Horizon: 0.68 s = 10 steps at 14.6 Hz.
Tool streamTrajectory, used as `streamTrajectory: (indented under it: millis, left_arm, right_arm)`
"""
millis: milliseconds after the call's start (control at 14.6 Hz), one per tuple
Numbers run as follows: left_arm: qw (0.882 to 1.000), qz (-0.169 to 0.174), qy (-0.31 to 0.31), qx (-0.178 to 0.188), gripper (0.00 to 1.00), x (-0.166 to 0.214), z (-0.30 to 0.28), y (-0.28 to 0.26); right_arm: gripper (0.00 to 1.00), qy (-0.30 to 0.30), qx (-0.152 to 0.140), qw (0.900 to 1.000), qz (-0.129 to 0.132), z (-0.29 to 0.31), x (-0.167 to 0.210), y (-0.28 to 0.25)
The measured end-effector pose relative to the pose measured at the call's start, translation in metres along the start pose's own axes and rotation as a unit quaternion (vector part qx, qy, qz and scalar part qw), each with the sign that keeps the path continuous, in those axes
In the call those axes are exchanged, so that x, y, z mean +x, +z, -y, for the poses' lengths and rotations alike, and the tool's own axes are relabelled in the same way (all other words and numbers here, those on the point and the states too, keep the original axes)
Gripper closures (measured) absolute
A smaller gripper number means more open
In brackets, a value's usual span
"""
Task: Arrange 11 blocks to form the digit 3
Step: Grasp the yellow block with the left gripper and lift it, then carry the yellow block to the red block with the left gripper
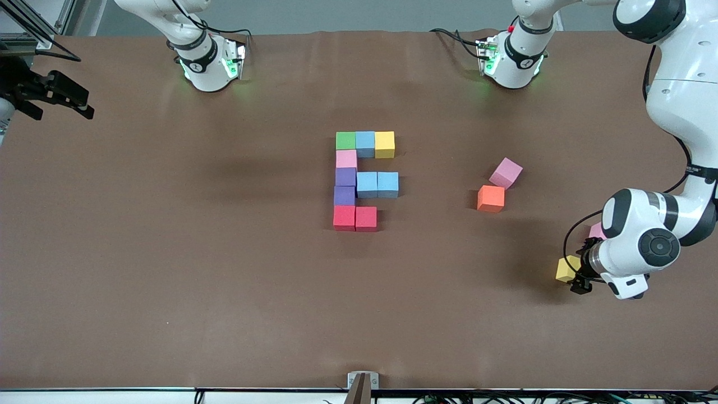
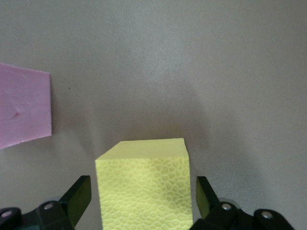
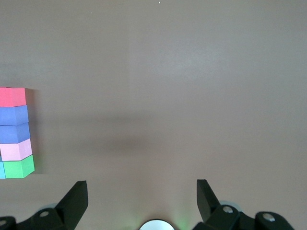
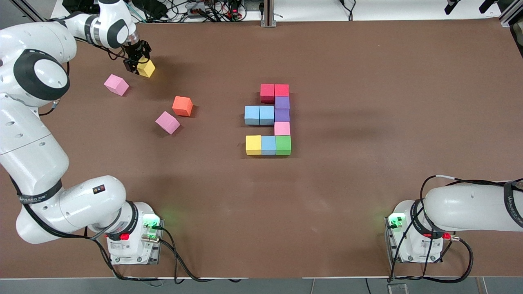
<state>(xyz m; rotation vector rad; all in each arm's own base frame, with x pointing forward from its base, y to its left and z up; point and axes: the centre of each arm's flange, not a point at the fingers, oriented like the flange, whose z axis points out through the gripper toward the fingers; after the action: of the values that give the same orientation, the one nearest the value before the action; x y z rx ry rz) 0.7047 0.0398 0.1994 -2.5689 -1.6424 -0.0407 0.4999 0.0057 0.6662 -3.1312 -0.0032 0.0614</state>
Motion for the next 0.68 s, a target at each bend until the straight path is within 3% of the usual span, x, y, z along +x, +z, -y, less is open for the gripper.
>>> streamTrajectory:
  millis: [68,273,479,684]
  left_arm:
    - [1.0,0.001,0.0,-0.003,0.07,0.0,-0.001,0.003]
    - [1.0,0.007,-0.004,-0.011,0.38,-0.008,-0.006,0.005]
    - [0.999,0.012,-0.025,-0.018,0.42,-0.044,-0.024,-0.002]
    - [0.997,0.029,-0.068,-0.035,0.43,-0.124,-0.056,-0.023]
  right_arm:
    - [0.0,0.0,0.0,1.0,0.0,0.0,0.0,0.0]
    - [0.0,0.0,0.0,1.0,0.0,0.0,0.0,0.0]
    - [0.0,0.0,0.0,1.0,0.0,0.0,0.0,0.0]
    - [0.0,0.0,0.0,1.0,0.001,0.0,0.0,0.001]
